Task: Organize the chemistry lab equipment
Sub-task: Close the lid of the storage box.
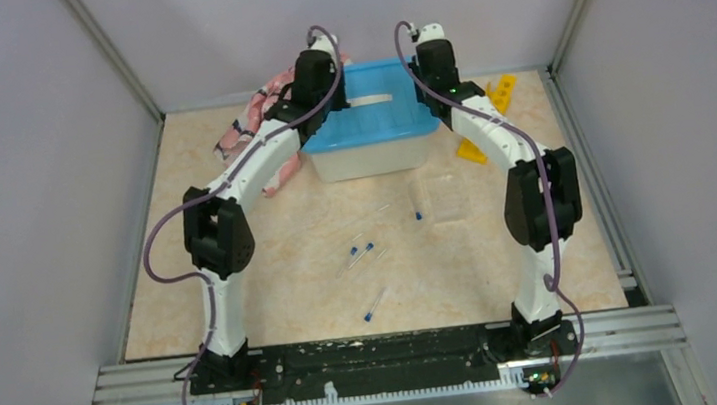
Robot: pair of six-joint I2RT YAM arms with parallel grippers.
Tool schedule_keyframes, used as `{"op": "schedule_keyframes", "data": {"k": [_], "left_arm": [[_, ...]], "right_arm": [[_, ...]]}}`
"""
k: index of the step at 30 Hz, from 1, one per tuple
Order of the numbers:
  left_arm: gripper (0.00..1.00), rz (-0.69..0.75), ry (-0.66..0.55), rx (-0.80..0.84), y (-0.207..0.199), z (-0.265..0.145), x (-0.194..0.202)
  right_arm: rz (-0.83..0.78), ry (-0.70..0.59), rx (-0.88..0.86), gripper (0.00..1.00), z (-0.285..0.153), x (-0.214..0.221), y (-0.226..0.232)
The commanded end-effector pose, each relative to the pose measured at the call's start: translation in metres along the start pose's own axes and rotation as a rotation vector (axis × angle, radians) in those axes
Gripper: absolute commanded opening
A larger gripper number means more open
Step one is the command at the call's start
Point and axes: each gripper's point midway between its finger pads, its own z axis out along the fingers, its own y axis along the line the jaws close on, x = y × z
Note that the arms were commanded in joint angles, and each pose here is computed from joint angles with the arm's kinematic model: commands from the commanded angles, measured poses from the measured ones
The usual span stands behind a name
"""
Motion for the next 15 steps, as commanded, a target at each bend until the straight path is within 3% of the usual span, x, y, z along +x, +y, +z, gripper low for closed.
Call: {"op": "schedule_keyframes", "data": {"k": [1, 9, 15], "left_arm": [[0.04, 0.007, 0.005, 0.185, -0.062, 0.007, 0.005], [0.08, 0.018, 0.017, 0.120, -0.041, 0.044, 0.025], [0.09, 0.025, -0.082, 0.099, -0.034, 0.039, -0.003]], "right_arm": [[0.045, -0.043, -0.160, 0.00, 0.003, -0.015, 0.041], [0.060, -0.007, -0.133, 0.00, 0.035, 0.002, 0.029], [0.083, -0.080, -0.075, 0.00, 0.031, -0.024, 0.007]]}}
